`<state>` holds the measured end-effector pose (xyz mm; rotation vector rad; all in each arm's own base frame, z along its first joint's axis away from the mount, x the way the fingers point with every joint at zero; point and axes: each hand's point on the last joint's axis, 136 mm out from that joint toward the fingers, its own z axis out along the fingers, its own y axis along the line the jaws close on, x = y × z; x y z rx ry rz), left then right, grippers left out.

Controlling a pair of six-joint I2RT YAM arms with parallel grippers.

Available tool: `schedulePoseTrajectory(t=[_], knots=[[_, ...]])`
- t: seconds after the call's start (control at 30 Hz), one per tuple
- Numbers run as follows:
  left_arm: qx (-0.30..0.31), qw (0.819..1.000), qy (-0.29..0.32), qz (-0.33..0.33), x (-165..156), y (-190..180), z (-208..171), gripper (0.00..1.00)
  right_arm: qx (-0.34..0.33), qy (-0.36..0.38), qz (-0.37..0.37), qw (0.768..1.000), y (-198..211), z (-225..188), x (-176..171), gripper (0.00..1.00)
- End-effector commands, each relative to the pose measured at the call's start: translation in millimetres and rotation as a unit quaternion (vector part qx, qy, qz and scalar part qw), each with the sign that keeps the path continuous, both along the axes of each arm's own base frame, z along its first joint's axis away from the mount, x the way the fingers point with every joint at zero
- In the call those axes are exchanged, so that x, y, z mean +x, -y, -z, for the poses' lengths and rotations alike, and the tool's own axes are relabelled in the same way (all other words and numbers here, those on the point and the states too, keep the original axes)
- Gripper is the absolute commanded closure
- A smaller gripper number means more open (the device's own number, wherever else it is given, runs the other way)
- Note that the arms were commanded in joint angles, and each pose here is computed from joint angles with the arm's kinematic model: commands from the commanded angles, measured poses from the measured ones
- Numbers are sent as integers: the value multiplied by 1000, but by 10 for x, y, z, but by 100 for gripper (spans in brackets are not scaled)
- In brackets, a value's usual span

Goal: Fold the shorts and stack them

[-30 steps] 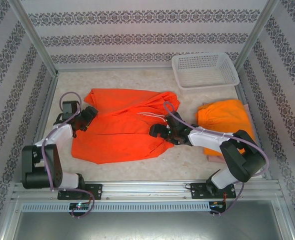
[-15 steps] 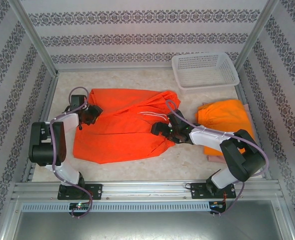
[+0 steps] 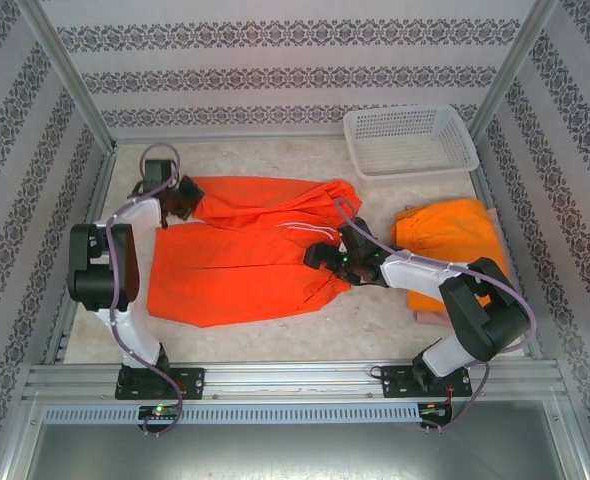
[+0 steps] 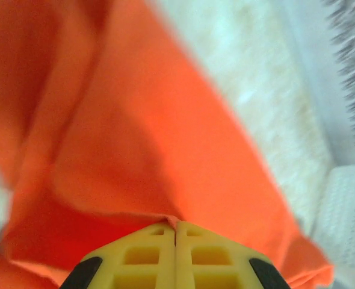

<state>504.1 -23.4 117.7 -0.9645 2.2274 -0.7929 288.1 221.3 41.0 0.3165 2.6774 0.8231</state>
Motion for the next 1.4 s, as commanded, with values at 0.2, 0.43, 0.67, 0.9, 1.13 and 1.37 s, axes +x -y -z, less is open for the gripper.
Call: schedulePoseTrajectory(t=[0.2, 0.43, 0.67, 0.9, 1.13, 1.37], knots=[[58, 993, 86, -52, 1297, -469, -799, 100, -47, -88, 4, 995, 309, 500, -471, 2], [46, 992, 106, -47, 1703, -589, -833, 31, -24, -75, -8, 997, 236, 311, -510, 2], [85, 983, 163, -9, 1020, -460, -1653, 0, 14, 9, -25, 1000, 20, -397, -211, 2], [39, 985, 171, -9, -251, -180, -1393, 0, -18, 79, -9, 997, -8, -852, 437, 2], [22, 996, 81, -29, -1299, -43, -395, 0, -49, 69, -25, 996, -217, -702, 1094, 2], [40, 998, 21, -49, -1783, -106, 182, 0, -67, 37, -52, 996, -446, -318, 1433, 2]])
